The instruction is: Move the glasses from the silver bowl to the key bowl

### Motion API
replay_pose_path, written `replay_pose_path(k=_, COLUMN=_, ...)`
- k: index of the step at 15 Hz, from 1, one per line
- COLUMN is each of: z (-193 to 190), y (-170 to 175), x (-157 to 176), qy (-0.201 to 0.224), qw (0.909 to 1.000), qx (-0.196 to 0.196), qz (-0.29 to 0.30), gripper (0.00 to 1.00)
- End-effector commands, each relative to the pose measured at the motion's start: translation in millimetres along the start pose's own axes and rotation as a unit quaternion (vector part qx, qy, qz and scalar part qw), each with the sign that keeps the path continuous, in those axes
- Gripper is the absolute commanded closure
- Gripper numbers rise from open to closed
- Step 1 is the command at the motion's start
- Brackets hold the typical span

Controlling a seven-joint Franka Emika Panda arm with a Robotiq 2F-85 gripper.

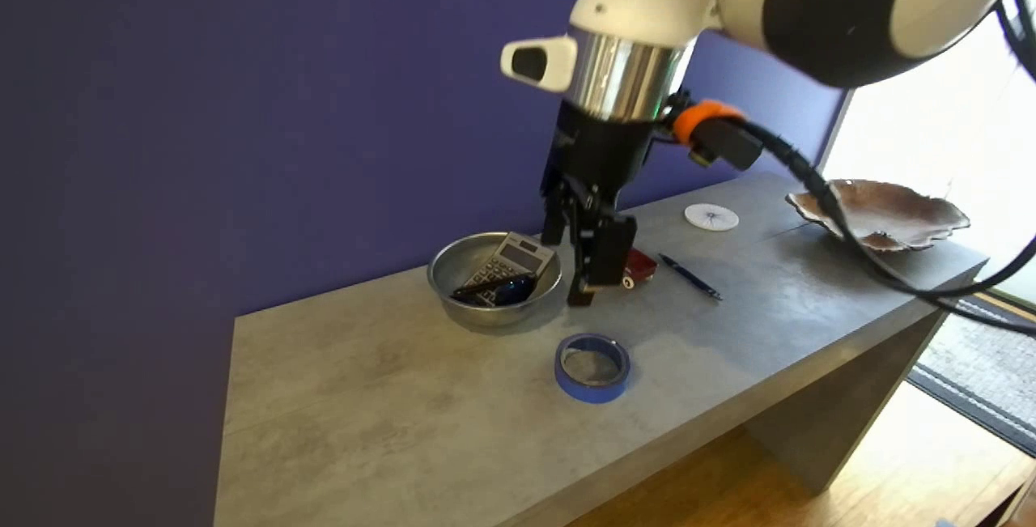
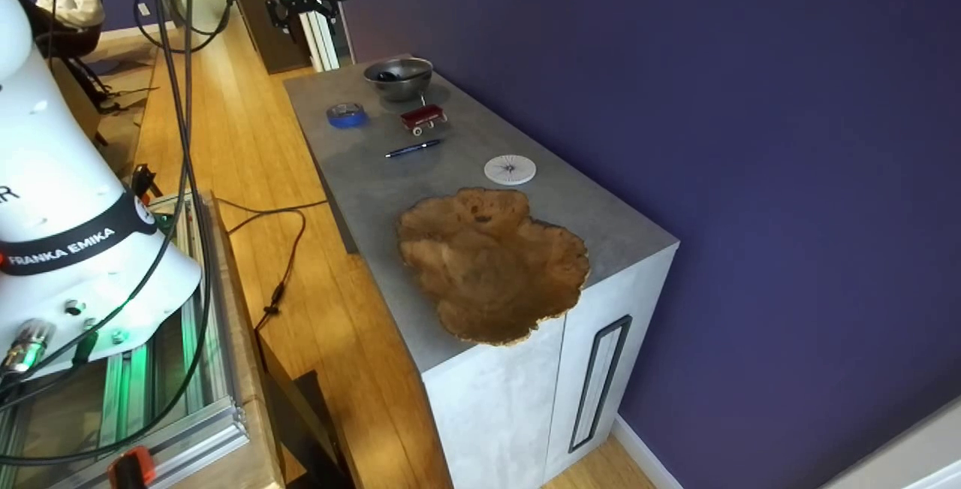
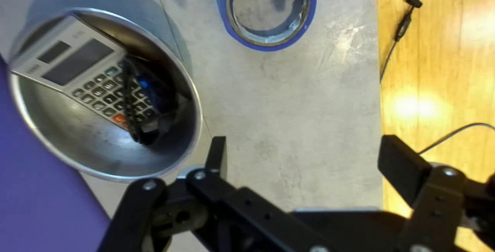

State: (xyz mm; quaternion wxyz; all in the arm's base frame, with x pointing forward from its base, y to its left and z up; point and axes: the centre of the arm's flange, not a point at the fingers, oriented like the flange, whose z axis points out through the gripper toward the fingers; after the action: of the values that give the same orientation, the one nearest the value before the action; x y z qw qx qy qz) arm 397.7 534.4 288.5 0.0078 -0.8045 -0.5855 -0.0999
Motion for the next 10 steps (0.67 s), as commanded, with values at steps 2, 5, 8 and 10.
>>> replay_pose_path(k=2, z=47, y=51, x=70, qy=0.010, qw=0.9980, qx=0.060, qz=0.021, gripper=0.00)
replay_pose_path(k=5, z=54, y=90, x=69, qy=0.009, qw=0.9928, qx=0.090, qz=0.079, gripper=0.00)
replay_pose_path(k=8, z=48, y=83, x=43, qy=0.010, qw=0.9944, qx=0.074, qz=0.075, gripper=0.00)
replay_pose_path(k=10, z=57, y=92, x=48, qy=0.009, qw=0.9935, qx=0.074, qz=0.086, gripper=0.00)
